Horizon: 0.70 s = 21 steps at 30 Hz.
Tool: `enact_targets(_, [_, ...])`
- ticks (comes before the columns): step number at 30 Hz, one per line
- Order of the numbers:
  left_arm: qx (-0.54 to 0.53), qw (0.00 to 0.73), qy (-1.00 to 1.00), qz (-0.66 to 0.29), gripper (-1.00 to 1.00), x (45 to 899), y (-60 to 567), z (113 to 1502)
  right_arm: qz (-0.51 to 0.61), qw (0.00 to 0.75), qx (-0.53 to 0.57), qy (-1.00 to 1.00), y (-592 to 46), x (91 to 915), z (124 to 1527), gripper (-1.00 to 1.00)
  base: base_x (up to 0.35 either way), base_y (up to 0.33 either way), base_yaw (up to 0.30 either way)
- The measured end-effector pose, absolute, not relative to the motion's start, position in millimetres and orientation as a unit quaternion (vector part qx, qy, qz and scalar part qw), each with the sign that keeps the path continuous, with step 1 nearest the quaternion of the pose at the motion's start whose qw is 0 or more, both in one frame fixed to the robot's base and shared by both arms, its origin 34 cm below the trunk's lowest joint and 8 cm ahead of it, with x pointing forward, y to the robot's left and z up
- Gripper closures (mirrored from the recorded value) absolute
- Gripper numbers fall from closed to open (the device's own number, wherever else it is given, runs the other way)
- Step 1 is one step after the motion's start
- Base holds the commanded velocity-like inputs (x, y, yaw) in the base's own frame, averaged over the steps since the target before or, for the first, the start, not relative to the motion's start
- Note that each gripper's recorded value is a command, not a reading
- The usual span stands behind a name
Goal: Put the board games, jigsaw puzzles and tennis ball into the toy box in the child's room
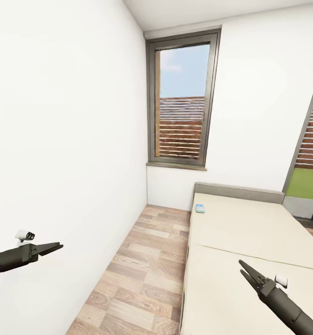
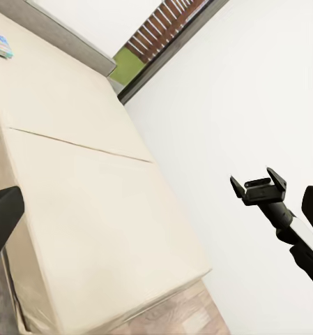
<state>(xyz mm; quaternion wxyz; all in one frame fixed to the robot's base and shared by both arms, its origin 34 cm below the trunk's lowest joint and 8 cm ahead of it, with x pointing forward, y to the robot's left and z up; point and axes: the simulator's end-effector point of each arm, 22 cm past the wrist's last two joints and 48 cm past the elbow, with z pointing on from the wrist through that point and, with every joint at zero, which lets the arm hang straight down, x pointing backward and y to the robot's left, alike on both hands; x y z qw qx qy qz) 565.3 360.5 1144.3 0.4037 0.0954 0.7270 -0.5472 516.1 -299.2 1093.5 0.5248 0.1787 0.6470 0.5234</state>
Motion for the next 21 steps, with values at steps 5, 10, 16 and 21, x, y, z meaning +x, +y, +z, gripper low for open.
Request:
enact_targets(5, [0.094, 0.402, 0.728, -0.547, -1.00, 565.9, 360.5, 1142.5, 0.523, 0.524, 0.180, 0.648, -299.2, 516.6, 1092.0, -1.00, 0.001, 0.003, -0.247])
enact_targets(10, [0.093, 0.401, 0.729, -0.548, -1.00, 566.4, 360.6, 1140.7, 0.522, 0.520, 0.185, 0.650, -300.3, 516.9, 1086.5, -1.00, 0.000, 0.001, -0.251])
enact_targets(16, [0.093, 0.400, 0.729, -0.548, -1.00, 566.7, 360.5, 1139.8, 0.522, 0.517, 0.189, 0.652, -301.4, 516.9, 1082.2, -1.00, 0.000, 0.000, -0.267])
enact_targets(21, [0.093, 0.400, 0.729, -0.548, -1.00, 566.7, 360.5, 1139.6, 0.522, 0.516, 0.191, 0.652, -301.8, 516.9, 1080.8, -1.00, 0.000, 0.000, -0.277])
